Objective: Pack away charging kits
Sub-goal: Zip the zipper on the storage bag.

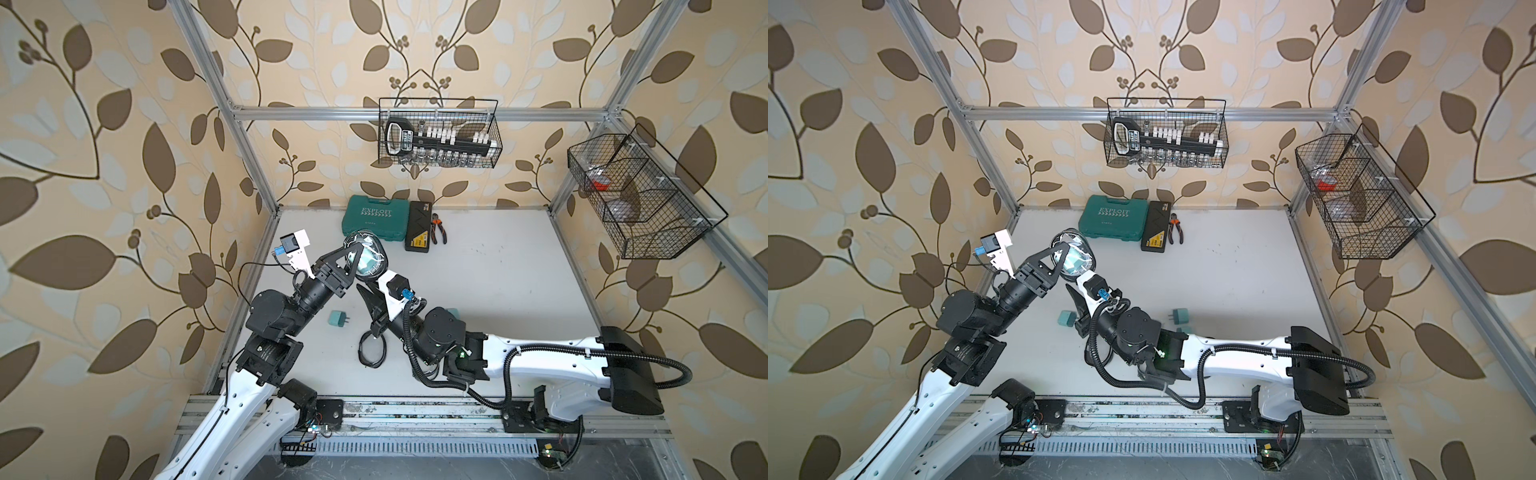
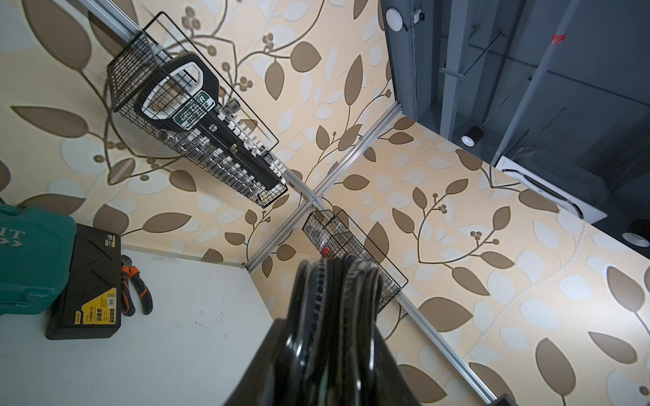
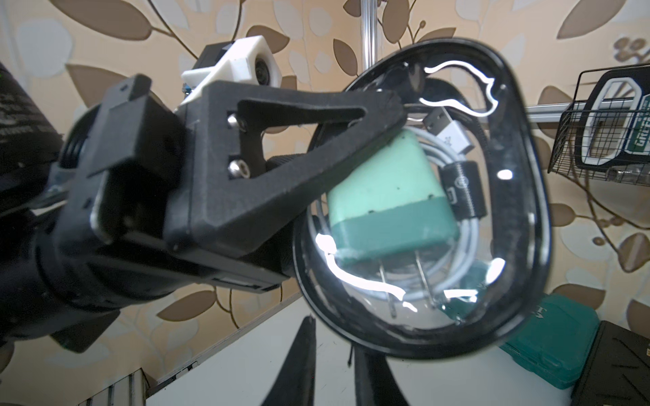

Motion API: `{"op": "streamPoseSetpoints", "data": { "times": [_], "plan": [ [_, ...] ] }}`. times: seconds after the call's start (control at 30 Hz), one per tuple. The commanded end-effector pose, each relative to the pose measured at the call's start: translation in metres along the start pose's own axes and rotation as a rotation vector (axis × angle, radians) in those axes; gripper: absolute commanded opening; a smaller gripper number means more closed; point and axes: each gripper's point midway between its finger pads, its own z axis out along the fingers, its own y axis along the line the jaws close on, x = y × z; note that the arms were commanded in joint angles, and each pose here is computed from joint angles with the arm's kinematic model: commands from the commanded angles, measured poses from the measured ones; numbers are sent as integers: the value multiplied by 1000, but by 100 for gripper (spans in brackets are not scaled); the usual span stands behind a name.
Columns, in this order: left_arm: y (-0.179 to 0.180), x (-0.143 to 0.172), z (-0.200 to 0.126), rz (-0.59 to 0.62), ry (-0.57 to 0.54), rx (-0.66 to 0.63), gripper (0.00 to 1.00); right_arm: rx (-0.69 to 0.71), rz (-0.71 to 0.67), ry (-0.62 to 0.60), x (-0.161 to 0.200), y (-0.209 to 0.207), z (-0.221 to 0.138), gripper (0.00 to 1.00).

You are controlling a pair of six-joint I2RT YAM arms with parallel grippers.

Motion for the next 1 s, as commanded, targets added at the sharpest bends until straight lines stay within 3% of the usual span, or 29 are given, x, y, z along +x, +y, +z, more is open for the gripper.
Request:
{"op": "streamPoseSetpoints", "data": {
  "times": [0.0, 0.13, 0.3, 0.67, 0.97],
  "plan": [
    [-20, -12, -5, 11, -45, 68, 0, 34, 55, -17, -11, -8, 6, 18],
    [-18, -11, -6, 12, -45, 60, 0, 26, 63, -22, -13, -9, 4, 14],
    [-14, -8, -7, 9, -43, 53, 0, 31, 66, -18, -11, -10, 3, 0],
    [-12, -7, -19, 25, -61, 40, 0, 138, 70, 15, 9, -67, -9, 0],
    [-20, 1, -18, 7, -14, 89, 0, 103, -47, 5, -5, -67, -17, 0]
  ]
}}
